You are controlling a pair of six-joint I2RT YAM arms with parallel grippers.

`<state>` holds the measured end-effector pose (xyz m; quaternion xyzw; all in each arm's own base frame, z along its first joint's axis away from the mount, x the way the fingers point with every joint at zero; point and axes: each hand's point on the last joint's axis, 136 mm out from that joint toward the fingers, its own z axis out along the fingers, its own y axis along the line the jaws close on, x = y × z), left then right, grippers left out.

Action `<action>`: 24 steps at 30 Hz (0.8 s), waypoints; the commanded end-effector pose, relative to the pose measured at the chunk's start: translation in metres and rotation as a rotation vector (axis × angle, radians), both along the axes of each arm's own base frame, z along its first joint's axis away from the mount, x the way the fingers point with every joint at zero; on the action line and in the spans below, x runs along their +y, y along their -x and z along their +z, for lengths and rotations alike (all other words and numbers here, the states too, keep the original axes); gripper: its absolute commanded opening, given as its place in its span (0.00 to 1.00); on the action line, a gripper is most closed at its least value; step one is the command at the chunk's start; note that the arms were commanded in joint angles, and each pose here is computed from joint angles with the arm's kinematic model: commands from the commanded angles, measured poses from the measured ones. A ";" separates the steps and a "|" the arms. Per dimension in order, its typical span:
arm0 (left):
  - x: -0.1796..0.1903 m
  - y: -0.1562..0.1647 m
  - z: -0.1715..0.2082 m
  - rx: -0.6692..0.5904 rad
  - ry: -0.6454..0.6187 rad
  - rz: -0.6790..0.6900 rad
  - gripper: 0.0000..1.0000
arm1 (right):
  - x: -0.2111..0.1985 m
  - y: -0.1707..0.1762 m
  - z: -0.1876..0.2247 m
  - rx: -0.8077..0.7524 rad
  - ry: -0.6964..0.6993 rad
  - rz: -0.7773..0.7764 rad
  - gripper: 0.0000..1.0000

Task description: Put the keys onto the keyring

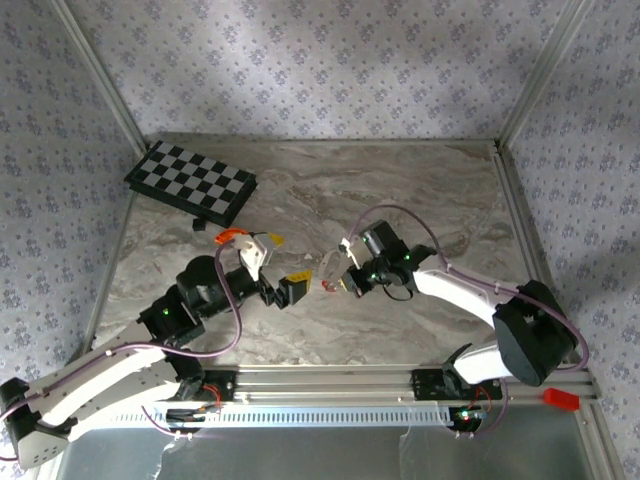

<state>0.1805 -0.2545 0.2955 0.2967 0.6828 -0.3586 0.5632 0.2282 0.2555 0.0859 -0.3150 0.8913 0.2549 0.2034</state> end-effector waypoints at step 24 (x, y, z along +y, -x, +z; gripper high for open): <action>0.010 -0.034 -0.011 0.057 -0.073 0.181 1.00 | -0.042 0.023 0.021 -0.153 -0.007 -0.179 0.44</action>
